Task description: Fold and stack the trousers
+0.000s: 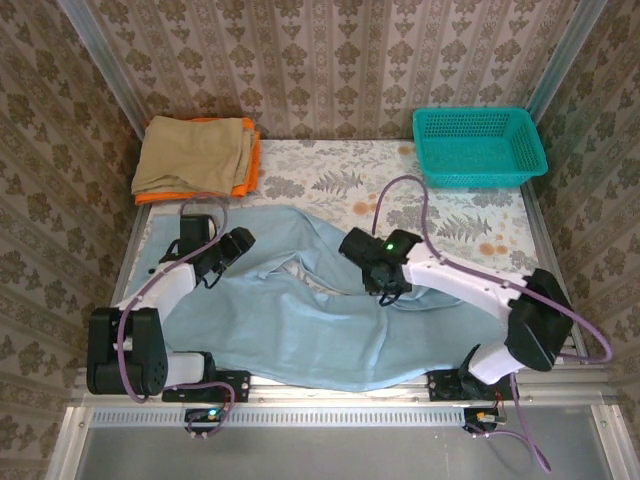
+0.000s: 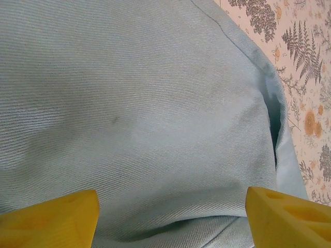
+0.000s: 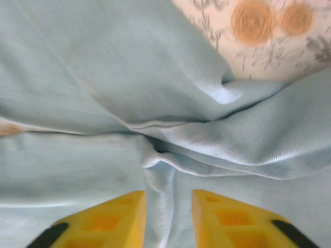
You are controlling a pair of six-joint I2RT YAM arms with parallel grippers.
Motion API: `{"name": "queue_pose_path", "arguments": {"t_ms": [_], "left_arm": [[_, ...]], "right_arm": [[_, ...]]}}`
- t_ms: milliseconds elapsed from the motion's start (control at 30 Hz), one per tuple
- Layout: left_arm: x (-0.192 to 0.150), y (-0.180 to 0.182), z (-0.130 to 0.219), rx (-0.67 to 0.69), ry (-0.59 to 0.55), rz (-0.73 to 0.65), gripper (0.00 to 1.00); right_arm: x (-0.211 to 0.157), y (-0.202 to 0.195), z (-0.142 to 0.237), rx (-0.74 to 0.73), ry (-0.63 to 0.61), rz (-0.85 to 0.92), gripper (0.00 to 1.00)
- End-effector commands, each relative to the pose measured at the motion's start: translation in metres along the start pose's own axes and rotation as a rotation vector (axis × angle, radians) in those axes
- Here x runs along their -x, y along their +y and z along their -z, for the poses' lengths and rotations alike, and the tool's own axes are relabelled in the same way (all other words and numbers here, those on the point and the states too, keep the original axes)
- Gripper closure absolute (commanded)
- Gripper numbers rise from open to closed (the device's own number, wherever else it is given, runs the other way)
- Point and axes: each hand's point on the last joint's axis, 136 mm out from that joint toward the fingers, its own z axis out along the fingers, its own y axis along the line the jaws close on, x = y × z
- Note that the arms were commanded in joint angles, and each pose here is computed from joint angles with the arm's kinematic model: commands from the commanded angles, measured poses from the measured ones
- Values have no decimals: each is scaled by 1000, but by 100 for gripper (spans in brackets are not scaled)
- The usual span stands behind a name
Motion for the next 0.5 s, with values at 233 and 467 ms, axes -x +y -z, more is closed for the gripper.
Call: {"name": "queue_pose_path", "arguments": {"t_ms": [233, 467], "left_arm": [[2, 0, -2, -11, -4, 2, 25], [2, 5, -3, -13, -5, 11, 25]], "right_arm": [[98, -118, -63, -256, 25, -200, 48], [89, -152, -97, -313, 169, -240, 44]]}}
